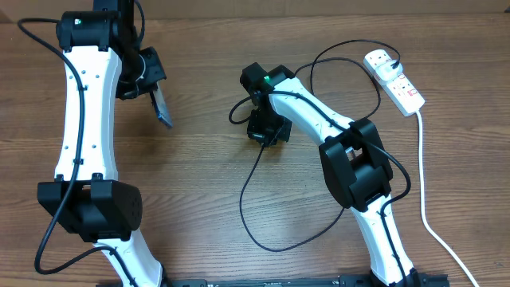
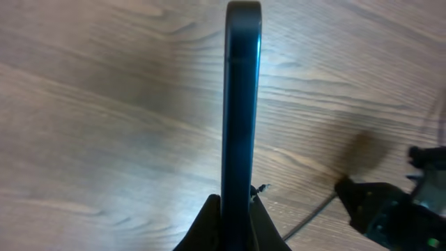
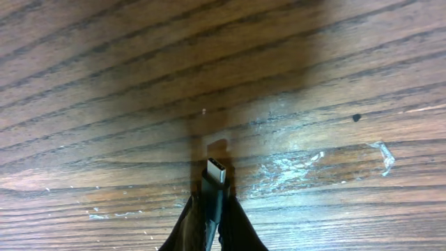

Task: Plug charger to phone and switch on socket

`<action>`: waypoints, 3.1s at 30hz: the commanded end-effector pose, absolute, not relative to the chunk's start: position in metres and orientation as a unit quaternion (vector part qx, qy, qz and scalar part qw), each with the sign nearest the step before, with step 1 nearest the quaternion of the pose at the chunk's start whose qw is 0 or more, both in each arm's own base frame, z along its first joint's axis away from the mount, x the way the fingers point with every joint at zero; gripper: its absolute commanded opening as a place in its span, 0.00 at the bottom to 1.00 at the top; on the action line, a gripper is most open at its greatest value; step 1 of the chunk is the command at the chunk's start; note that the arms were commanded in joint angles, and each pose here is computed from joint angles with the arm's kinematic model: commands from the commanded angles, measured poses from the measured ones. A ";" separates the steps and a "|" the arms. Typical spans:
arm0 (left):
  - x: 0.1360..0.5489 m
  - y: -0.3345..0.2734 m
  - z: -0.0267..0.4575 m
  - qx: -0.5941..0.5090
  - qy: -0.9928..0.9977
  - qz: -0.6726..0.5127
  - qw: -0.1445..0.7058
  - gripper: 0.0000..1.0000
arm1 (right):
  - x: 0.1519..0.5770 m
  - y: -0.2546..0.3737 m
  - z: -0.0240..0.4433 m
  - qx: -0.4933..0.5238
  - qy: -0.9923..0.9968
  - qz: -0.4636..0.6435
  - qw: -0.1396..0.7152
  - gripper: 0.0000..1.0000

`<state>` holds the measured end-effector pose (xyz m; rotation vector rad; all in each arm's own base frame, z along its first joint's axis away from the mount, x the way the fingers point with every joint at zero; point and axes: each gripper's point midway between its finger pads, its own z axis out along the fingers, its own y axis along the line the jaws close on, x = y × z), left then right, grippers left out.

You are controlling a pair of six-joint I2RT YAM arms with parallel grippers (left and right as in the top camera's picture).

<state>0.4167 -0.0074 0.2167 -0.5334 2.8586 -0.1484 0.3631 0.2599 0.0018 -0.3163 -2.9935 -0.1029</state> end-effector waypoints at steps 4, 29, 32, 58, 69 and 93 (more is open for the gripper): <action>0.428 -0.047 0.232 -0.131 0.969 -0.160 0.134 0.04 | 0.369 0.280 0.023 -0.073 -0.991 -0.088 0.066 0.04; 0.426 -0.146 0.372 0.073 0.759 -0.624 0.174 0.04 | 0.299 0.325 0.304 0.198 -0.887 -0.413 -0.067 0.03; 0.424 -0.147 0.374 0.078 0.754 -0.630 0.172 0.04 | 0.300 0.327 0.306 0.201 -0.882 -0.420 -0.069 0.04; 0.464 -0.059 0.264 -0.133 0.927 -0.290 0.197 0.04 | 0.289 0.312 0.224 0.160 -0.955 -0.246 -0.046 0.04; 0.431 -0.029 0.233 -0.159 0.963 -0.168 0.139 0.04 | 0.275 0.284 0.086 0.068 -0.987 -0.147 0.011 0.04; 0.430 -0.032 0.233 -0.152 0.964 -0.170 0.137 0.04 | 0.278 0.262 0.015 -0.061 -0.996 -0.069 0.002 0.41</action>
